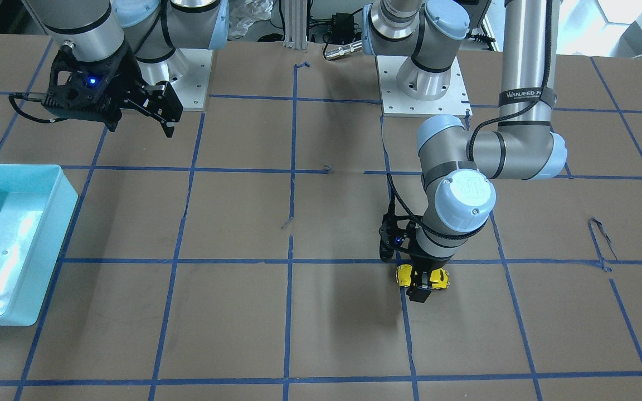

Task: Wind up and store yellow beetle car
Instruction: 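Lower the left gripper over the yellow beetle car, then close the left gripper on the yellow car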

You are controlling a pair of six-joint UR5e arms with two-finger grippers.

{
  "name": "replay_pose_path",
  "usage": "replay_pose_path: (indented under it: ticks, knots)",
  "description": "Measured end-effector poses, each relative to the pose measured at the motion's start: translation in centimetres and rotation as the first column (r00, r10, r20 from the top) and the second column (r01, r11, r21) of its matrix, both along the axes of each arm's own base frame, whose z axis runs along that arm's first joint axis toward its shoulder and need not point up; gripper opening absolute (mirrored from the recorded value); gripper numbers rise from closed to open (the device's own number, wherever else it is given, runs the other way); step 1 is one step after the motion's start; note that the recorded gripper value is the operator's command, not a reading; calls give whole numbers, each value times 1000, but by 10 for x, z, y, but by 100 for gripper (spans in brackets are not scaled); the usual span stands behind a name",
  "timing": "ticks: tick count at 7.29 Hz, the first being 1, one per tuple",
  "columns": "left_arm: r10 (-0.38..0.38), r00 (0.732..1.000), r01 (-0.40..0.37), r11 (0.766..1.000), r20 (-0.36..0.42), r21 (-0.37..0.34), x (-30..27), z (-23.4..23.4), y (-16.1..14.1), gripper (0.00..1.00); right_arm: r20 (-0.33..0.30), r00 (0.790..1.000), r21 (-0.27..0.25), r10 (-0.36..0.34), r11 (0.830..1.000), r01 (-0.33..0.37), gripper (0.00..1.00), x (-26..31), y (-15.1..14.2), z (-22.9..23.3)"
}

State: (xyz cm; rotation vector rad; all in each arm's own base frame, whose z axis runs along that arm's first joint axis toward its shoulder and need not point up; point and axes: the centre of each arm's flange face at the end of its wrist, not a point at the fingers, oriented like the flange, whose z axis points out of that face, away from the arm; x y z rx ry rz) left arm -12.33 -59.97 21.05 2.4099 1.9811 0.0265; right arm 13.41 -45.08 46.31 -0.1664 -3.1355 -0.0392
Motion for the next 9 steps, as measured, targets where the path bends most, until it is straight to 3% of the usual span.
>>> replay_pose_path:
  ticks: [1,2,6,7,8,9]
  knots:
    - [21,1000,-21,1000,-1,0,13,-1,-4,98,0,1000,-1,0,1000,0,100,0,0,1]
    - [43,999,-43,999,-4,3,24,-3,-6,87,3,1000,-2,-1,1000,1,100,0,0,1]
    - [64,998,-63,998,-5,30,33,-15,-4,85,12,1000,-6,1,1000,-1,100,2,0,3]
    - [64,998,-64,997,-5,37,33,-18,-2,79,11,1000,-5,2,1000,-2,100,2,1,2]
    - [65,998,-64,997,-7,42,33,-19,0,53,11,1000,-4,2,1000,-2,100,2,0,2]
    - [65,998,-64,997,-8,43,33,-20,2,18,13,1000,-2,3,1000,-3,100,2,0,1]
